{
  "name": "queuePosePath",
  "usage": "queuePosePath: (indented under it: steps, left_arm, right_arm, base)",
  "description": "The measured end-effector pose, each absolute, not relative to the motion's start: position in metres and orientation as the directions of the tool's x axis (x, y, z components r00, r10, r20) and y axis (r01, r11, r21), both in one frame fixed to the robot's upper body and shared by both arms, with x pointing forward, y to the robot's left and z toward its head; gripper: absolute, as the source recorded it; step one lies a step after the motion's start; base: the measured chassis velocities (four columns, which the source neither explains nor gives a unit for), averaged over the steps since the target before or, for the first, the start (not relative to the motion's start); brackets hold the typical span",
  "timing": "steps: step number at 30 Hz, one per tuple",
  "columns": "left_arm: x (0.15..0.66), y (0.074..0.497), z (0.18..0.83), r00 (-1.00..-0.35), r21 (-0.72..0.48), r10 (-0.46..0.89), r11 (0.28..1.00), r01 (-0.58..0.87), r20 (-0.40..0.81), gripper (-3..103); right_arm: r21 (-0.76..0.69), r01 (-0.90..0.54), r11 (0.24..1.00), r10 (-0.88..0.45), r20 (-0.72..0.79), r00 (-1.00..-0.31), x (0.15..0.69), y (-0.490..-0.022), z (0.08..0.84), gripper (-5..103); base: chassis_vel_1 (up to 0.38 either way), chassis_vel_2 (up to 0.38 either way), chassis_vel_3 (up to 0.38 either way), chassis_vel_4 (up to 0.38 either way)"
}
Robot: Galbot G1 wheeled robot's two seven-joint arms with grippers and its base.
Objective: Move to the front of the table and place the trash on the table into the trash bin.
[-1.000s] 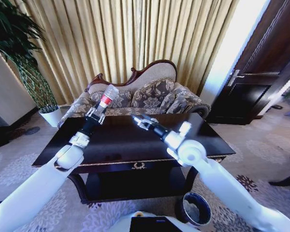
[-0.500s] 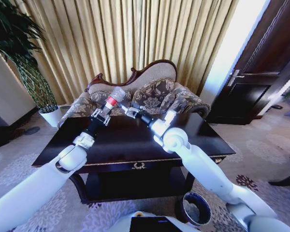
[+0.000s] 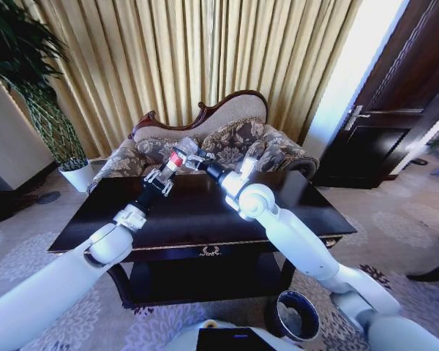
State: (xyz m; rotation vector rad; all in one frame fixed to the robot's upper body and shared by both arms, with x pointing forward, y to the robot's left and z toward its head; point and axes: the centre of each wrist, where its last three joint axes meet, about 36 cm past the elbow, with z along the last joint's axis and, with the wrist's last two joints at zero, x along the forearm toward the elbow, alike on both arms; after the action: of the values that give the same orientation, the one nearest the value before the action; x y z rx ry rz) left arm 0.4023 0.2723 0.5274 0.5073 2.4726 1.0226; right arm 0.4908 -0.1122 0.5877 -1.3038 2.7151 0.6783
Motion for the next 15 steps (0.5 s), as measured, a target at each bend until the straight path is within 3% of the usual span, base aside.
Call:
queuePosePath:
  steps: [9, 12, 15]
  left_arm:
    - [0.398, 0.267, 0.524, -0.840, 0.725, 0.494, 0.661, 0.194, -0.225, 29]
    - [0.397, 0.264, 0.523, -0.836, 0.724, 0.500, 0.660, 0.200, -0.225, 29]
    - [0.397, 0.264, 0.522, -0.836, 0.724, 0.501, 0.660, 0.201, -0.225, 29]
  right_arm:
    - [0.341, -0.757, 0.557, -0.739, -0.211, -0.639, 0.488, -0.107, 0.581, 99]
    - [0.338, -0.757, 0.559, -0.745, -0.196, -0.638, 0.486, -0.107, 0.577, 85]
    - [0.339, -0.756, 0.560, -0.745, -0.194, -0.638, 0.486, -0.107, 0.576, 80]
  base:
    - [0.000, 0.000, 0.000, 0.000]
    - [0.000, 0.000, 0.000, 0.000]
    - [0.000, 0.000, 0.000, 0.000]
